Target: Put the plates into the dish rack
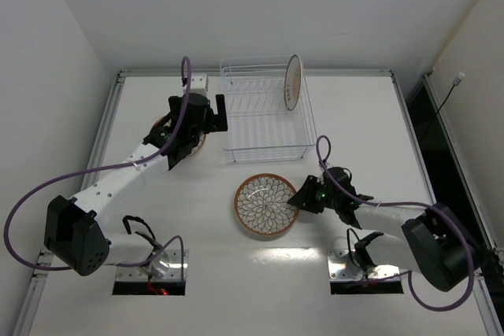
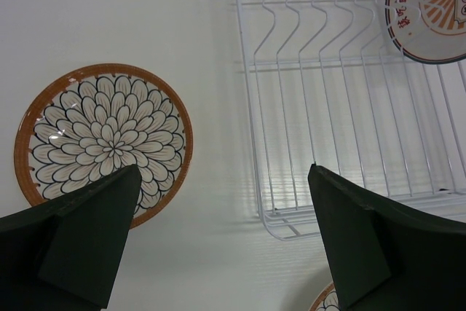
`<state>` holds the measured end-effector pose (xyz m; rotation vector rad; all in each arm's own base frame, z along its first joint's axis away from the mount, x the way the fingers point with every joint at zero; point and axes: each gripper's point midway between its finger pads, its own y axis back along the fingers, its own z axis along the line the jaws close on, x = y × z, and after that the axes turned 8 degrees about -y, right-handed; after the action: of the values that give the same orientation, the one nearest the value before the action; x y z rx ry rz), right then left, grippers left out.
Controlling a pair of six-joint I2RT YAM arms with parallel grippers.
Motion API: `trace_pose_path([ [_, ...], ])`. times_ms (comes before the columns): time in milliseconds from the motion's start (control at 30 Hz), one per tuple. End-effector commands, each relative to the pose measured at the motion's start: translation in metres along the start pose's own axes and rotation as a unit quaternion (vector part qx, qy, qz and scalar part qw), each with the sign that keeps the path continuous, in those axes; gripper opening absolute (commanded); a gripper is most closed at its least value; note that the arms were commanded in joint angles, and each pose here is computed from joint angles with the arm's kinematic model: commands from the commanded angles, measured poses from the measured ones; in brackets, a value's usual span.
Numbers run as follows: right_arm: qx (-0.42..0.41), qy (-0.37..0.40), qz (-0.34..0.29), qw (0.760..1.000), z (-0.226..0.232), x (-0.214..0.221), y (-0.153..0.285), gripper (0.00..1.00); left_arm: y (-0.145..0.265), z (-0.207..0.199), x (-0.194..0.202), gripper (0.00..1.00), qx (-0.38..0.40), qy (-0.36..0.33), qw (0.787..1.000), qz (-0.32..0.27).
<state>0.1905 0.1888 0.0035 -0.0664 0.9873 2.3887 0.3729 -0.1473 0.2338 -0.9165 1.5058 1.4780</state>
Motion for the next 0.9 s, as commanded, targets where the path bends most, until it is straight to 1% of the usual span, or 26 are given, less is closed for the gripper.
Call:
trace_pose_path([
  [0, -0.028, -0.008, 0.005, 1.000, 0.009, 0.003, -0.002, 0.27, 0.008, -0.001, -0.026, 1.00, 0.001, 0.022, 0.999, -0.034],
  [33, -0.031, -0.006, 0.003, 0.999, 0.011, 0.002, -0.002, 0.20, 0.008, -0.001, -0.026, 1.00, 0.001, 0.022, 0.999, -0.034],
  [67, -0.024, -0.009, 0.007, 1.000, 0.009, 0.004, 0.000, 0.07, 0.007, 0.000, -0.026, 1.00, -0.003, 0.022, 0.999, -0.035],
  [100, -0.023, -0.009, 0.003, 1.000, 0.009, 0.003, 0.002, 0.01, 0.007, 0.000, -0.026, 1.00, -0.003, 0.022, 0.999, -0.035],
  [133, -0.034, -0.005, -0.004, 0.999, 0.015, 0.001, 0.007, 0.00, 0.007, 0.000, -0.026, 1.00, -0.003, 0.022, 0.999, -0.035],
  [233, -0.009, 0.019, -0.016, 1.000, 0.015, -0.004, 0.019, 0.00, 0.010, 0.001, -0.029, 1.00, -0.002, 0.024, 0.999, -0.039],
  [267, -0.026, 0.032, -0.046, 0.998, 0.028, -0.016, 0.029, 0.00, 0.010, 0.001, -0.029, 1.00, -0.002, 0.024, 0.999, -0.039],
  [300, -0.014, 0.045, -0.046, 0.998, 0.030, -0.017, 0.039, 0.00, 0.010, 0.001, -0.029, 1.00, -0.002, 0.024, 0.999, -0.039],
  [367, -0.019, 0.073, -0.079, 0.994, 0.046, -0.032, 0.058, 0.00, 0.010, 0.003, -0.029, 1.00, -0.007, 0.024, 0.999, -0.040],
  [400, -0.054, 0.095, -0.120, 0.987, 0.081, -0.051, 0.085, 0.00, 0.010, 0.003, -0.029, 1.00, -0.007, 0.024, 0.999, -0.040],
  [433, -0.021, 0.115, -0.116, 0.986, 0.073, -0.050, 0.097, 0.00, 0.010, 0.003, -0.029, 1.00, -0.007, 0.024, 0.999, -0.040],
  [467, -0.015, 0.129, -0.135, 0.982, 0.080, -0.059, 0.110, 0.00, 0.010, 0.003, -0.029, 1.00, -0.007, 0.024, 0.999, -0.040],
  [500, -0.012, 0.143, -0.144, 0.979, 0.097, -0.066, 0.133, 0.00, 0.010, 0.003, -0.029, 1.00, -0.007, 0.024, 0.999, -0.040],
  [533, -0.001, 0.169, -0.161, 0.972, 0.103, -0.075, 0.147, 0.00, 0.010, 0.003, -0.029, 1.00, -0.007, 0.024, 0.999, -0.040],
  [567, -0.015, 0.183, -0.182, 0.966, 0.129, -0.087, 0.170, 0.00, 0.010, 0.003, -0.029, 1.00, -0.007, 0.024, 0.999, -0.040],
  [600, -0.011, 0.191, -0.189, 0.963, 0.135, -0.092, 0.179, 0.00, 0.010, 0.003, -0.029, 1.00, -0.007, 0.024, 0.999, -0.040],
  [633, 0.015, 0.193, -0.198, 0.961, 0.133, -0.099, 0.187, 0.00, 0.010, 0.003, -0.029, 1.00, -0.007, 0.024, 0.999, -0.040],
  [667, 0.004, 0.192, -0.235, 0.953, 0.151, -0.112, 0.209, 0.00, 0.012, 0.005, -0.032, 1.00, -0.011, 0.026, 0.999, -0.045],
  [700, 0.015, 0.192, -0.257, 0.947, 0.155, -0.123, 0.217, 0.00, 0.012, 0.005, -0.032, 1.00, -0.011, 0.026, 0.999, -0.045],
  [733, 0.043, 0.176, -0.325, 0.928, 0.168, -0.154, 0.241, 0.00, 0.012, 0.006, -0.032, 1.00, -0.015, 0.026, 0.999, -0.045],
  [767, 0.058, 0.171, -0.341, 0.923, 0.164, -0.160, 0.245, 0.00, 0.012, 0.006, -0.032, 1.00, -0.015, 0.026, 0.999, -0.045],
  [800, 0.051, 0.169, -0.371, 0.912, 0.180, -0.174, 0.259, 0.00, 0.012, 0.006, -0.032, 1.00, -0.015, 0.026, 0.999, -0.045],
  [833, 0.076, 0.164, -0.378, 0.908, 0.182, -0.187, 0.251, 0.00, 0.012, 0.006, -0.032, 1.00, -0.015, 0.026, 0.999, -0.045],
  [867, 0.101, 0.159, -0.402, 0.896, 0.182, -0.202, 0.253, 0.00, 0.011, 0.007, -0.028, 1.00, -0.016, 0.024, 0.999, -0.041],
])
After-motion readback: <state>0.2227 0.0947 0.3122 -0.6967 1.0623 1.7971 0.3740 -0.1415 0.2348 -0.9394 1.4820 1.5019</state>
